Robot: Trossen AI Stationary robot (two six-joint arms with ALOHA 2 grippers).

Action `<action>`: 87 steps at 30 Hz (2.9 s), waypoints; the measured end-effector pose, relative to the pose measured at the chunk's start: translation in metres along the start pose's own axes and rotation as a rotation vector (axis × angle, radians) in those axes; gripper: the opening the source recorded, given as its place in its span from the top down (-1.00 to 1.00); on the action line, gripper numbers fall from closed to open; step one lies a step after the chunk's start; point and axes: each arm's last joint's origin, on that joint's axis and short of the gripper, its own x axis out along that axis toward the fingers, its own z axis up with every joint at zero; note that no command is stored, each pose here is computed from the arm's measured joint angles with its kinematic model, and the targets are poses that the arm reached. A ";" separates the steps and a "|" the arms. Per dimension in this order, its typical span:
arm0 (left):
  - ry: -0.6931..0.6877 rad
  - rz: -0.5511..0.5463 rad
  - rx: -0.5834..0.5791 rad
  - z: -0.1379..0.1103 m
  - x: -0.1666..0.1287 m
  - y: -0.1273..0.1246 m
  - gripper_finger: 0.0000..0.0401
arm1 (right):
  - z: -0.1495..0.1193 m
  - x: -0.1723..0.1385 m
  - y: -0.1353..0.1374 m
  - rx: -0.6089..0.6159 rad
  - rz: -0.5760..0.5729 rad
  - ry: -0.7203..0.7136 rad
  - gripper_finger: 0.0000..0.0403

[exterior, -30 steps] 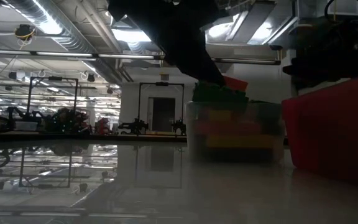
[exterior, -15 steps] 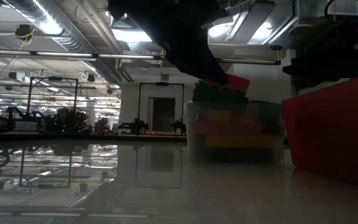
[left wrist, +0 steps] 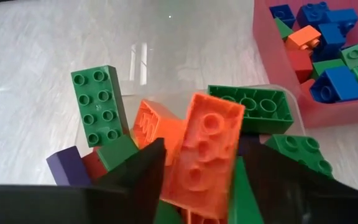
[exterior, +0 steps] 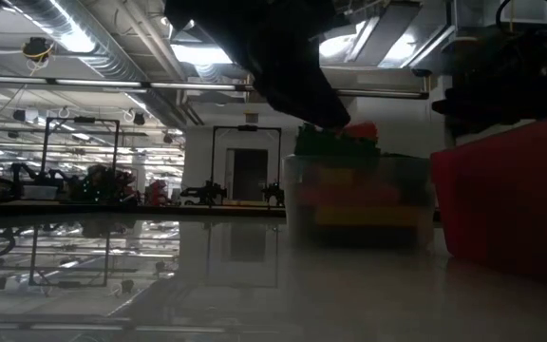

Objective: Sort blocks by size
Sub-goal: Put the orange rectangular game piece into the transparent bin, then put the green rectangular block into the transparent bin

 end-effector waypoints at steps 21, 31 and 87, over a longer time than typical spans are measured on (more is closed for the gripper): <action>0.248 0.035 -0.267 0.003 -0.071 0.009 -0.37 | 0.000 0.000 0.000 0.000 0.000 0.000 -0.06; 0.970 0.535 -0.935 -0.057 -0.146 -0.006 -0.37 | 0.000 0.000 0.000 0.000 0.000 -0.001 -0.06; 1.022 0.382 -0.946 -0.181 -0.110 -0.069 0.46 | 0.000 0.000 0.000 0.000 0.000 0.000 -0.06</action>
